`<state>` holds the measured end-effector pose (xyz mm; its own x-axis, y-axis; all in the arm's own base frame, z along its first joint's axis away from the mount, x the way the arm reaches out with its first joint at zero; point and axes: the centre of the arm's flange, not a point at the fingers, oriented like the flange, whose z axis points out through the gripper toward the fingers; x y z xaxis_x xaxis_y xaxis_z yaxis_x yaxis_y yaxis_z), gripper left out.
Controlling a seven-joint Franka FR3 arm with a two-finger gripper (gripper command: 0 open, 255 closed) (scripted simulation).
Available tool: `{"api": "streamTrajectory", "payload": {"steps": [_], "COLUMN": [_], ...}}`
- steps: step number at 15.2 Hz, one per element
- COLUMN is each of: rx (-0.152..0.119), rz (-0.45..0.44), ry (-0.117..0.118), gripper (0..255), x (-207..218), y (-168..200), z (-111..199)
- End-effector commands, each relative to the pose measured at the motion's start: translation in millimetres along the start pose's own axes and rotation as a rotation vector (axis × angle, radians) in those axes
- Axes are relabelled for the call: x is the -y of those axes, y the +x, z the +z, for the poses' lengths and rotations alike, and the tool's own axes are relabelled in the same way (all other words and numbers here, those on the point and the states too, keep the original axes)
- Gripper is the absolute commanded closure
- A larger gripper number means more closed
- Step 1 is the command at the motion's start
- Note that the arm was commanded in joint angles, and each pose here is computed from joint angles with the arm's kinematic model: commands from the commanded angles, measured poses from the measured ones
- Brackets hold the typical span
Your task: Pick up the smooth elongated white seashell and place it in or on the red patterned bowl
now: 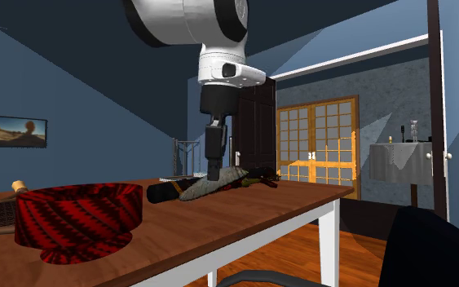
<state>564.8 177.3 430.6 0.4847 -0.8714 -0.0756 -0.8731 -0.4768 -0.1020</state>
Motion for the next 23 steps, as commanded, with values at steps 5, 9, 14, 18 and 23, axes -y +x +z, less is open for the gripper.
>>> {"api": "streamTrajectory", "payload": {"steps": [5, 9, 14, 18, 23], "rx": [0.000, 0.000, 0.000, 0.000, 0.000], "rz": [0.000, 0.000, 0.000, 0.000, 0.000], "ry": [0.000, 0.000, 0.000, 0.000, 0.000], "gripper": [255, 255, 255, 255, 255], "x": [3, 5, 3, -13, -33], "y": [-3, -4, -18, -68, -131], "z": [-32, -53, -69, -67, -64]}}
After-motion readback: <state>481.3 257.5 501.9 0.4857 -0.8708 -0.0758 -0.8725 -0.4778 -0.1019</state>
